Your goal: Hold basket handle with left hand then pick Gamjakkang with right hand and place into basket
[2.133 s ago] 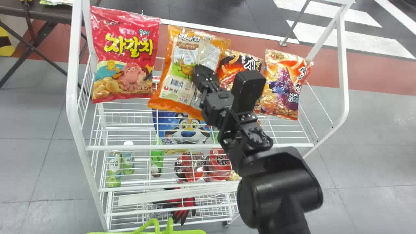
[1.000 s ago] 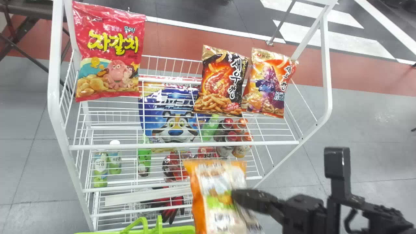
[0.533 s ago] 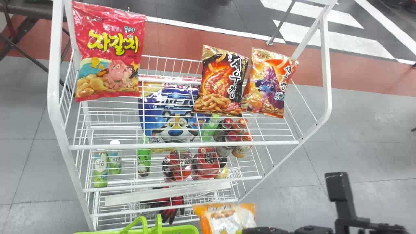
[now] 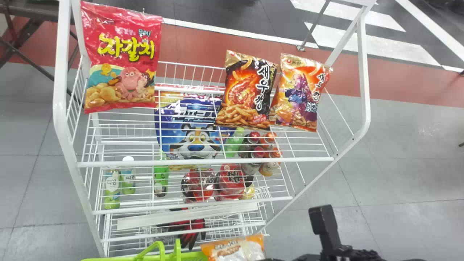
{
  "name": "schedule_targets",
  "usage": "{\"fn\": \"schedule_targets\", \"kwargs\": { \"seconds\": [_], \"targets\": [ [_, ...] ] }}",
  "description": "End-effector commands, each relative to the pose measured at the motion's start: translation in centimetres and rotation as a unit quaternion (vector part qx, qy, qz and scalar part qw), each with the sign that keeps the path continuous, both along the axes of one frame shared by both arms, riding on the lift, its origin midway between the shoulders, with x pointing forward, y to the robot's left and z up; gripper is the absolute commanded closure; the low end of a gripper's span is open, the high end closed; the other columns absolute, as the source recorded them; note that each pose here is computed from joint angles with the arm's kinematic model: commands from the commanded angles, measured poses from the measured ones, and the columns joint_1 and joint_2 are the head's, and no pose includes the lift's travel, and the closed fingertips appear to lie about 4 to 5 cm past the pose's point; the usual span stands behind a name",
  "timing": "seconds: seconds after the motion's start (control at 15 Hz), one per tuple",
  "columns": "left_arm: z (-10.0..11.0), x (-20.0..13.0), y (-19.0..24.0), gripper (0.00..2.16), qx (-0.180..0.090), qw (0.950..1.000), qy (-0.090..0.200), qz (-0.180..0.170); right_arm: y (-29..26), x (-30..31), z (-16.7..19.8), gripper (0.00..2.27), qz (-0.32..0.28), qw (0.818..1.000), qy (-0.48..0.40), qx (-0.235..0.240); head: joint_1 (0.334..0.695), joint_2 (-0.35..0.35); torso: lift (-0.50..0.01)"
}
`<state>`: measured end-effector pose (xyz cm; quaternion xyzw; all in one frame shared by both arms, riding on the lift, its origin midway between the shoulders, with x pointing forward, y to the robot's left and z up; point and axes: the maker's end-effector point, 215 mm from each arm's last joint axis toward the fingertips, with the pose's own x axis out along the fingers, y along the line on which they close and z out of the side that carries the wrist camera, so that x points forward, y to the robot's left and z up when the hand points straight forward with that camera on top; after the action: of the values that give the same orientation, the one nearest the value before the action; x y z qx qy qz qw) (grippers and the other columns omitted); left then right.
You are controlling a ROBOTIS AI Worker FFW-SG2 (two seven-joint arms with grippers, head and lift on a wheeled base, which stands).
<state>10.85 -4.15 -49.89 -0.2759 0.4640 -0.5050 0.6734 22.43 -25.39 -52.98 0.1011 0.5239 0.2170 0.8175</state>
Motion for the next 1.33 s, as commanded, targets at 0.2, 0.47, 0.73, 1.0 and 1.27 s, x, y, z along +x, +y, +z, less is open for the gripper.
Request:
{"fn": "schedule_targets", "kwargs": {
  "seconds": [0.2, 0.47, 0.73, 1.0, 1.27],
  "targets": [
    [0.1, -0.1, 0.1, 2.15, 0.001, 1.0, -0.001, 0.0, 6.5, -1.4, -0.9, 2.25, 0.057, 0.998, -0.001, 0.036, 0.695, -0.35, -0.018],
    [0.1, -0.2, 0.2, 2.15, 0.001, 1.0, 0.0, 0.001, 10.3, -3.2, -2.6, 2.25, 0.105, 0.994, 0.004, 0.025, 0.695, -0.35, -0.018],
    [0.1, -0.2, 0.2, 2.15, -0.001, 1.0, 0.0, 0.0, 12.9, -4.3, -3.9, 2.25, 0.132, 0.991, 0.005, 0.022, 0.695, -0.35, -0.018],
    [0.1, -0.1, 0.2, 2.15, -0.001, 1.0, -0.002, 0.0, 11.8, -6.5, -4.9, 0.0, 0.122, 0.99, 0.075, 0.013, 0.695, -0.35, -0.018],
    [0.2, -0.1, 0.2, 2.15, -0.003, 1.0, -0.004, 0.001, 10.8, -6.5, -3.1, 0.06, 0.104, 0.992, 0.074, 0.011, 0.695, -0.35, -0.018]
  ]
}}
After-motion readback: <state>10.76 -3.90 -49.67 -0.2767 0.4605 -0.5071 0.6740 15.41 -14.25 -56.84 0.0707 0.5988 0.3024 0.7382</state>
